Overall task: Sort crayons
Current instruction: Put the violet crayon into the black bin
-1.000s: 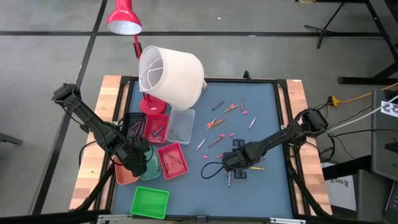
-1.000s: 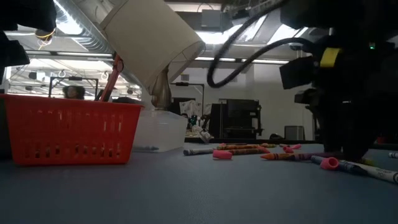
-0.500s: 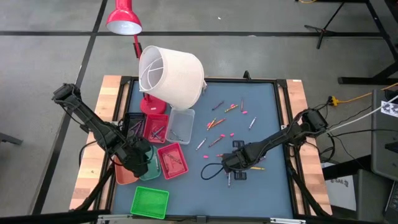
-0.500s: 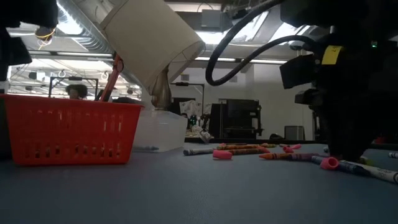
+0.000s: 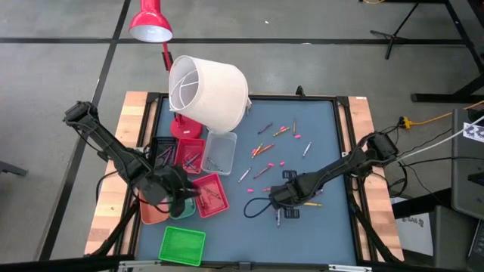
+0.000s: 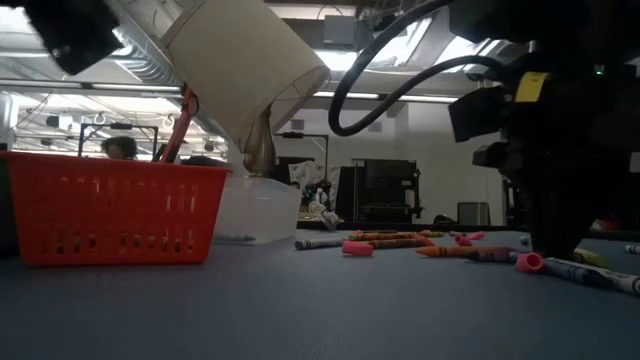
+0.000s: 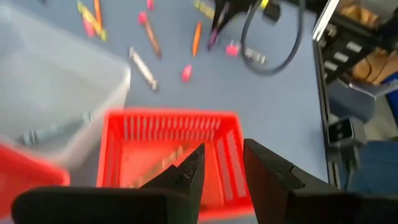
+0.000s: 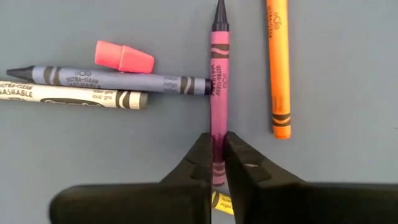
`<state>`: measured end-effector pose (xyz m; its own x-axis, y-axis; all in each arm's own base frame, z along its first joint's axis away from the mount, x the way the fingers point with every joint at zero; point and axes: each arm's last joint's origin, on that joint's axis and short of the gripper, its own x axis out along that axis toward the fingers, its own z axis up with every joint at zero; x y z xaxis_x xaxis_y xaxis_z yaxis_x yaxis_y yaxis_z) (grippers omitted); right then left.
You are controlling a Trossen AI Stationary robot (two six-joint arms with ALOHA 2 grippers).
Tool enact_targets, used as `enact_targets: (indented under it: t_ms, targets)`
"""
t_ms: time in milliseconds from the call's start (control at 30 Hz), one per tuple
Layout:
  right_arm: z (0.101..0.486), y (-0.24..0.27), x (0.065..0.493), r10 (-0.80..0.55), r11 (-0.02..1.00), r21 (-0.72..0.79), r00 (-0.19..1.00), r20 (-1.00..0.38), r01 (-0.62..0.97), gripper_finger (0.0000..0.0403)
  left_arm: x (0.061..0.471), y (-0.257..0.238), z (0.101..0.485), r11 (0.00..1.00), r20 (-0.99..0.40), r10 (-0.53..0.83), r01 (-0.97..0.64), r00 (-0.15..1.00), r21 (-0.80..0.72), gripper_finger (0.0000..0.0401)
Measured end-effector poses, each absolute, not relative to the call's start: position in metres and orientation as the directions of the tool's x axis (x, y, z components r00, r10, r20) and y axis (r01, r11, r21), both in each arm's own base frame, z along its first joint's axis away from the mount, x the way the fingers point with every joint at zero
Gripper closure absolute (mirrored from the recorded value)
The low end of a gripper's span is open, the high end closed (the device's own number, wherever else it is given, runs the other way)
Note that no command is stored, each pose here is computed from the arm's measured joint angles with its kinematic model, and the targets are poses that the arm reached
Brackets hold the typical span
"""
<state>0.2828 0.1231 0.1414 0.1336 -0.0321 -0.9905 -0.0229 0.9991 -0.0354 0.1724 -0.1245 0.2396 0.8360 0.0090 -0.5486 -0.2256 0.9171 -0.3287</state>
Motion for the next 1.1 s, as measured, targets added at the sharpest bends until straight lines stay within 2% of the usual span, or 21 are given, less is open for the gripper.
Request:
enact_targets:
  t_ms: [100,367,600,833,967,1100]
  targets:
    - [0.145,0.125,0.286,-0.023,0.999,-0.026,0.132,-0.991,-0.023,0.038,0.175,-0.125,0.244,0.939,-0.502,0.03,-0.197,0.864,-0.283,0.0306]
    - [0.17,0.133,0.307,0.013,1.0,0.009,0.24,-0.971,-0.02,0.039,0.176,-0.125,0.245,0.962,-0.481,0.046,-0.169,0.875,-0.214,0.0306]
    - [0.201,0.139,0.328,-0.047,0.998,-0.058,0.408,-0.912,-0.014,0.0383,0.176,-0.125,0.245,0.963,-0.482,0.048,-0.169,0.875,-0.212,0.0306]
    - [0.235,0.145,0.352,-0.115,0.985,-0.171,0.644,-0.756,-0.025,0.0382,0.176,-0.125,0.245,0.962,-0.482,0.049,-0.171,0.875,-0.212,0.0306]
    - [0.251,0.148,0.368,-0.074,0.98,-0.192,0.788,-0.611,-0.057,0.0382,0.176,-0.124,0.245,0.961,-0.475,0.067,-0.184,0.877,-0.204,0.0306]
    - [0.263,0.145,0.379,-0.044,0.974,-0.215,0.87,-0.491,-0.072,0.0382,0.179,-0.122,0.249,0.951,-0.43,0.116,-0.225,0.895,-0.213,0.0306]
